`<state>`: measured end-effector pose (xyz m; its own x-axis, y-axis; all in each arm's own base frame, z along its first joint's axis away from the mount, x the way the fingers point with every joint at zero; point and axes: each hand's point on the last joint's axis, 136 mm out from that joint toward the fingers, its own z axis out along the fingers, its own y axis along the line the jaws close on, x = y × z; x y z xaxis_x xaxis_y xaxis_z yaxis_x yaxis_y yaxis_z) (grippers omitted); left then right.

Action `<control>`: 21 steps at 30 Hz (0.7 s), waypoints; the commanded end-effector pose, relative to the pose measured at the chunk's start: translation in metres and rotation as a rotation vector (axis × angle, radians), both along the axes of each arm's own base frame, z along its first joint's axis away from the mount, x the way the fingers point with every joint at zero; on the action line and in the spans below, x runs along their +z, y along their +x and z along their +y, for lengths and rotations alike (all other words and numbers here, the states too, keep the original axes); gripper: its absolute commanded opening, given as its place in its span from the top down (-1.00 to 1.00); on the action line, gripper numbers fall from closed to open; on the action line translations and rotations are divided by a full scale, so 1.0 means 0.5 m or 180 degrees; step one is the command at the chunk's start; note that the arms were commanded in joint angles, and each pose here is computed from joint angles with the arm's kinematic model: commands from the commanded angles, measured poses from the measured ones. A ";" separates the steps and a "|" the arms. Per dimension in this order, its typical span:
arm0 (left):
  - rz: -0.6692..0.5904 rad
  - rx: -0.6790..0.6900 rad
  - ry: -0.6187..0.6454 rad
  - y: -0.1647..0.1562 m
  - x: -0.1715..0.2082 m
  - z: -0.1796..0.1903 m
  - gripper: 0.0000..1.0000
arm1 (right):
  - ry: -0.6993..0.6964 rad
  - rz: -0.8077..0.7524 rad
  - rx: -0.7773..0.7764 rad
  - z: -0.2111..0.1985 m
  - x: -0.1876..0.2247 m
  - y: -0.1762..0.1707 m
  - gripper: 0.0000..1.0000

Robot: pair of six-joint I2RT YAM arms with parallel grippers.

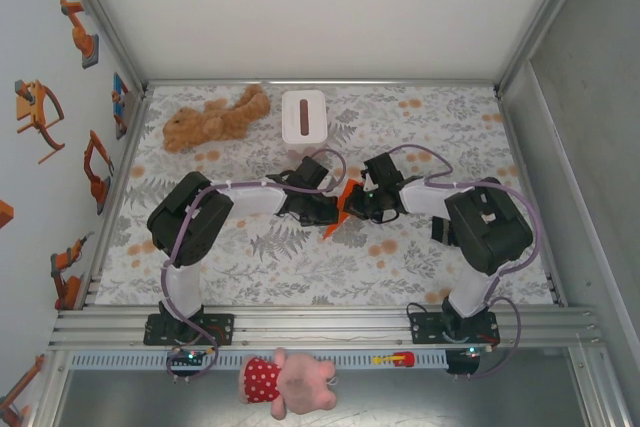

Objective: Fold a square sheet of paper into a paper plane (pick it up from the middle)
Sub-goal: Fold the wing for the fifth time at the center of the table.

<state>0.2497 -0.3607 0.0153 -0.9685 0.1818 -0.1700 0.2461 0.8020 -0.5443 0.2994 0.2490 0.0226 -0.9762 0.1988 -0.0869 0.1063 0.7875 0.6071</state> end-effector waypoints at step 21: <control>0.0185 -0.0025 0.0179 -0.023 -0.018 0.020 0.90 | -0.0648 -0.0232 0.0162 -0.072 -0.001 0.086 0.84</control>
